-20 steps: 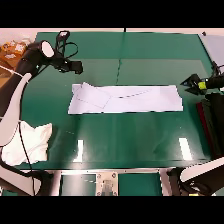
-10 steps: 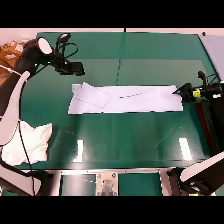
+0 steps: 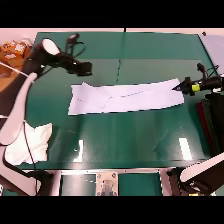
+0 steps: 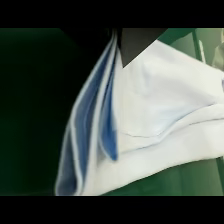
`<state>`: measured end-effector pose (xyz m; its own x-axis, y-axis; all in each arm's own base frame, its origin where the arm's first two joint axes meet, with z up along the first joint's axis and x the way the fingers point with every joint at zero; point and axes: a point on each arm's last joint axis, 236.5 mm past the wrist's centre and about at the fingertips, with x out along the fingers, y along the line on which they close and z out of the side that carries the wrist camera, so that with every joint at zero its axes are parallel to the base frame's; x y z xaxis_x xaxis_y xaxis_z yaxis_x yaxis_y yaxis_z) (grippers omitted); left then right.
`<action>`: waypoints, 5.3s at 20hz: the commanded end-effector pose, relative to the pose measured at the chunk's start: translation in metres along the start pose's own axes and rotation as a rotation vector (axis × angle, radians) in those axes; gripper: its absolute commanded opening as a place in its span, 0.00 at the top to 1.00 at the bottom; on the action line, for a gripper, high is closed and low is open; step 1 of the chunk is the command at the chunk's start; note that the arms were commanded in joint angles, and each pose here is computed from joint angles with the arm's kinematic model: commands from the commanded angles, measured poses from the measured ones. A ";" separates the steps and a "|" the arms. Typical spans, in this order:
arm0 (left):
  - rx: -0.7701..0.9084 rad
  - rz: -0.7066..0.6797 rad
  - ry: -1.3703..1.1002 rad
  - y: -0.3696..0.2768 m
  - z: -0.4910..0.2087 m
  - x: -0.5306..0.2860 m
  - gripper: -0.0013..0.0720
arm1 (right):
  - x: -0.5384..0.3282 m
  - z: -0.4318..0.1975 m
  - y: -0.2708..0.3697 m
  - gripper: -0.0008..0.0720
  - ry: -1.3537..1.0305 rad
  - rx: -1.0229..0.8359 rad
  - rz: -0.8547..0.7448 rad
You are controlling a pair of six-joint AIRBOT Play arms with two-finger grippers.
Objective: Fold the shirts.
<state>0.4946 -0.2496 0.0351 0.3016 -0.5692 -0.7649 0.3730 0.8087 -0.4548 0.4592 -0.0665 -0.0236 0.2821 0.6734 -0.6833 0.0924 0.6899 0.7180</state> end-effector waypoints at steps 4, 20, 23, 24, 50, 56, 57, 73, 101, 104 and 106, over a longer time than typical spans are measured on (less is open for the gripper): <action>0.071 -0.206 0.060 -0.136 -0.064 0.149 0.94 | -0.071 -0.030 0.169 0.97 -0.062 -0.247 0.137; 0.141 -0.151 0.261 -0.105 -0.049 0.086 0.94 | -0.077 -0.061 0.253 0.97 -0.091 -0.346 0.188; 0.098 0.122 0.228 -0.017 -0.018 0.015 0.94 | -0.046 -0.065 0.288 0.97 -0.084 -0.410 0.215; 0.057 0.200 0.228 0.011 -0.015 -0.008 0.94 | -0.031 -0.068 0.304 0.97 -0.087 -0.435 0.228; -0.149 0.368 0.286 0.127 -0.032 -0.106 0.94 | 0.110 -0.032 0.120 0.78 0.016 -0.111 -0.057; -0.145 0.370 0.258 0.129 -0.026 -0.105 0.94 | 0.162 -0.094 0.077 0.22 0.185 -0.075 -0.039; -0.149 0.370 0.258 0.129 -0.026 -0.105 0.94 | 0.175 -0.102 0.084 0.22 0.211 -0.078 -0.018; -0.184 0.372 0.283 0.127 -0.033 -0.106 0.94 | 0.125 -0.025 0.285 0.97 -0.072 -0.323 0.218; -0.187 0.358 0.302 0.123 -0.037 -0.106 0.94 | -0.339 -0.162 -0.101 0.97 -0.754 0.919 -0.597; -0.181 0.342 0.303 0.120 -0.037 -0.105 0.94 | -0.324 -0.212 -0.125 0.97 -0.679 1.044 -0.678; -0.181 0.327 0.306 0.116 -0.037 -0.104 0.94 | -0.313 -0.247 -0.144 0.97 -0.609 1.123 -0.737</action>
<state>0.4755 -0.0865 0.0436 0.1020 -0.2168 -0.9709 0.1233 0.9712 -0.2039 0.1723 -0.3169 0.0862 0.3285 -0.1637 -0.9302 0.9408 0.1436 0.3070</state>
